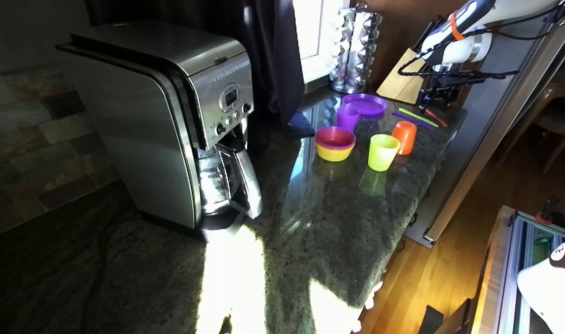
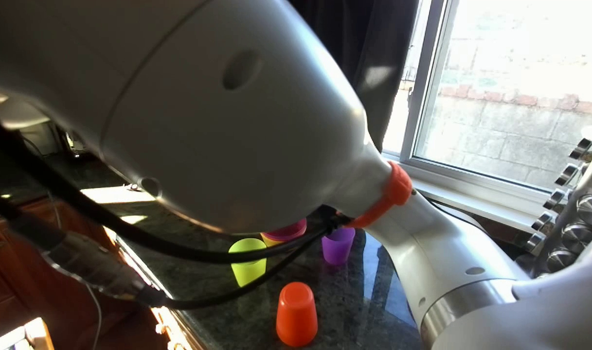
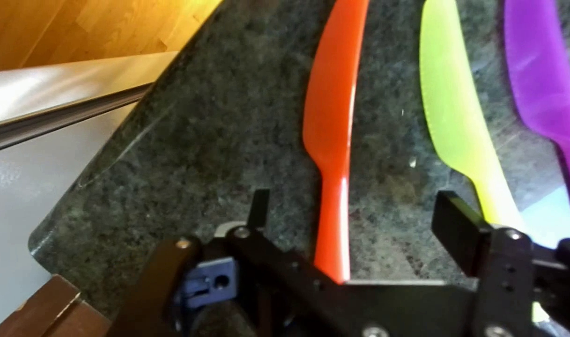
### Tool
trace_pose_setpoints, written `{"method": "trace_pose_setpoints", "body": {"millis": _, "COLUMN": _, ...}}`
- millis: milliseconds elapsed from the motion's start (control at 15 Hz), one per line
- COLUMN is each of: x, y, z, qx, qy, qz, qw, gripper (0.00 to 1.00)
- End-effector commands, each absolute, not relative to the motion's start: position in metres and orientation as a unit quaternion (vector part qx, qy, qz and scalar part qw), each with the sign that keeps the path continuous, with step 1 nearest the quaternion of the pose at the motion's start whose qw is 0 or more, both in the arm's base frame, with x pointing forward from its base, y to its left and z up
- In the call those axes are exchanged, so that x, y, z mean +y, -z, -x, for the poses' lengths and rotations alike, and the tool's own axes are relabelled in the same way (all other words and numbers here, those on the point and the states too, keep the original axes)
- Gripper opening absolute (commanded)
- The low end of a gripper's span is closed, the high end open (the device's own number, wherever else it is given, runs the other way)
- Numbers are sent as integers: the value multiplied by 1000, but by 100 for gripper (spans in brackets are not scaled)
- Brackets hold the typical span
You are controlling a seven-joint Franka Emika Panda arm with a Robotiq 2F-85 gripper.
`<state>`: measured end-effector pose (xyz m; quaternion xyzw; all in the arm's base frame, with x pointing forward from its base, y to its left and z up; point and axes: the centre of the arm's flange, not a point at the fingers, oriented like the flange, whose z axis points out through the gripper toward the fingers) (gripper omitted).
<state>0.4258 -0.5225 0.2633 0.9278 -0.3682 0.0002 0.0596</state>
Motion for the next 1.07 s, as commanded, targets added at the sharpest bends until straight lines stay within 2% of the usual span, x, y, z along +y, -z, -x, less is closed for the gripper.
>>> {"method": "trace_pose_setpoints", "body": {"millis": 0, "x": -519, "y": -253, "z": -430, "qx": -385, "qy": 0, "qz": -922, "qw": 45, "gripper": 74}}
{"method": "trace_pose_setpoints", "body": {"millis": 133, "x": -517, "y": -250, "z": -434, "qx": -389, "qy": -1, "qz": -920, "qw": 45, "gripper": 51}}
{"method": "trace_pose_setpoints", "body": {"millis": 267, "x": -514, "y": -250, "z": -439, "qx": -393, "qy": -3, "qz": -919, "qw": 44, "gripper": 38}}
{"method": "trace_pose_setpoints", "body": {"millis": 333, "x": -512, "y": -250, "z": -440, "qx": -394, "qy": -4, "qz": -918, "qw": 43, "gripper": 25}}
{"method": "trace_pose_setpoints", "body": {"millis": 533, "x": -512, "y": -250, "z": -443, "qx": -396, "qy": -5, "qz": -917, "qw": 45, "gripper": 3}}
{"method": "trace_pose_setpoints", "body": {"millis": 600, "x": -511, "y": -251, "z": -443, "qx": -397, "qy": -6, "qz": -917, "qw": 45, "gripper": 0}}
{"method": "trace_pose_setpoints", "body": {"millis": 1000, "x": -512, "y": -270, "z": -433, "qx": -394, "qy": -13, "qz": -918, "qw": 42, "gripper": 4}}
